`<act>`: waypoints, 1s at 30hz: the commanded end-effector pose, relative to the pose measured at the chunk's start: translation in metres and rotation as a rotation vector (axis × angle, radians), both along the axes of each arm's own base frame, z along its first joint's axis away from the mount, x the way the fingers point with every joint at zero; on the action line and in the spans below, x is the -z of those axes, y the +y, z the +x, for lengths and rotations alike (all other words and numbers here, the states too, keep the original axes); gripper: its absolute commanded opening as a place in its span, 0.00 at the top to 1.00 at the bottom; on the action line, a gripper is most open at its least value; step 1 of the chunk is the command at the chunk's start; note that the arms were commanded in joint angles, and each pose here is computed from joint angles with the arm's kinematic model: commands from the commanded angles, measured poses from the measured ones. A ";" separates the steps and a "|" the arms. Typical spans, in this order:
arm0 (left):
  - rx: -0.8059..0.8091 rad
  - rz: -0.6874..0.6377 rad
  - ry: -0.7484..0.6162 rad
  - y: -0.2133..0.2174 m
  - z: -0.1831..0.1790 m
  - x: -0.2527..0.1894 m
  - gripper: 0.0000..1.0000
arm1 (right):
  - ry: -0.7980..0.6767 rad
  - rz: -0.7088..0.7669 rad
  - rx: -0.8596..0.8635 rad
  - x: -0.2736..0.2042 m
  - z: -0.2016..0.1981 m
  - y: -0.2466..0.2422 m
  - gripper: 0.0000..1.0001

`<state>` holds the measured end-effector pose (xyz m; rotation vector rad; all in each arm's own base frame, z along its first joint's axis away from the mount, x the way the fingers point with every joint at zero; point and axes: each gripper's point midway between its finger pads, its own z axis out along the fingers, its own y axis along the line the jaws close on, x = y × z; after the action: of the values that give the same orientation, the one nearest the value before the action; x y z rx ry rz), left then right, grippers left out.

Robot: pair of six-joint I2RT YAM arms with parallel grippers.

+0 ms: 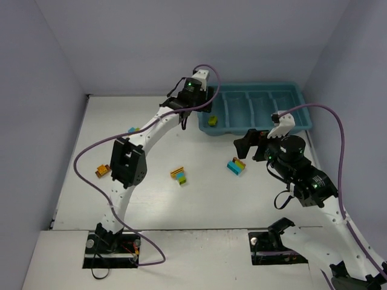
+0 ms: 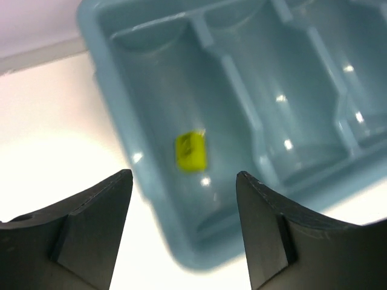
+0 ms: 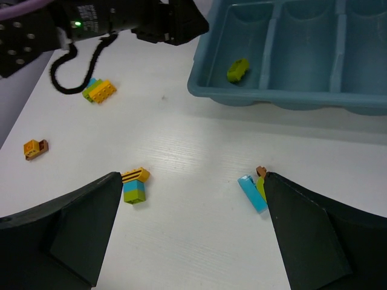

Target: Sort the legos into containers by color

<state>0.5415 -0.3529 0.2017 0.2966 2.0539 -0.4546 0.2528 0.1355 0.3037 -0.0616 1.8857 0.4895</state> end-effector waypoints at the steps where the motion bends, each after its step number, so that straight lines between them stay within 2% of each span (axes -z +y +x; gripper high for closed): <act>1: -0.065 -0.027 -0.142 0.051 -0.023 -0.103 0.37 | -0.039 0.010 -0.032 -0.012 0.003 0.007 0.00; 2: -0.119 -0.036 -0.161 0.085 -0.029 -0.127 0.37 | -0.035 0.008 -0.035 -0.011 0.004 0.008 0.00; 5: -0.252 0.018 -0.047 0.160 -0.061 -0.111 0.37 | -0.017 -0.005 -0.079 -0.005 0.006 0.017 0.00; 6: -0.348 0.049 -0.021 0.203 -0.063 -0.104 0.37 | -0.009 -0.008 -0.101 -0.003 0.005 0.021 0.00; 8: -0.451 0.123 0.060 0.256 -0.100 -0.082 0.37 | 0.006 -0.019 -0.121 0.002 0.006 0.025 0.01; 9: -0.549 0.172 0.106 0.296 -0.112 -0.070 0.37 | 0.016 -0.020 -0.140 0.005 0.006 0.028 0.01; 12: -0.717 0.208 0.245 0.364 -0.159 -0.027 0.37 | 0.032 -0.023 -0.174 0.011 0.006 0.035 0.00; 16: -0.850 0.188 0.398 0.412 -0.201 0.027 0.37 | 0.047 -0.040 -0.211 0.019 0.006 0.041 0.00; 19: -0.868 0.223 0.477 0.422 -0.213 0.060 0.37 | 0.054 -0.043 -0.232 0.023 0.006 0.045 0.00; 21: -0.825 0.268 0.556 0.424 -0.217 0.086 0.37 | 0.053 -0.043 -0.249 0.023 0.004 0.047 0.00; 26: -0.741 0.372 0.606 0.436 -0.226 0.103 0.38 | 0.042 -0.045 -0.289 0.023 -0.001 0.050 0.00; 30: -0.700 0.355 0.601 0.439 -0.225 0.104 0.41 | 0.030 -0.051 -0.316 0.023 -0.006 0.051 0.00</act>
<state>0.3027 0.0774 0.0760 -0.4817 2.7082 0.3203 0.2465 0.1768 0.2614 -0.3358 2.0248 0.6135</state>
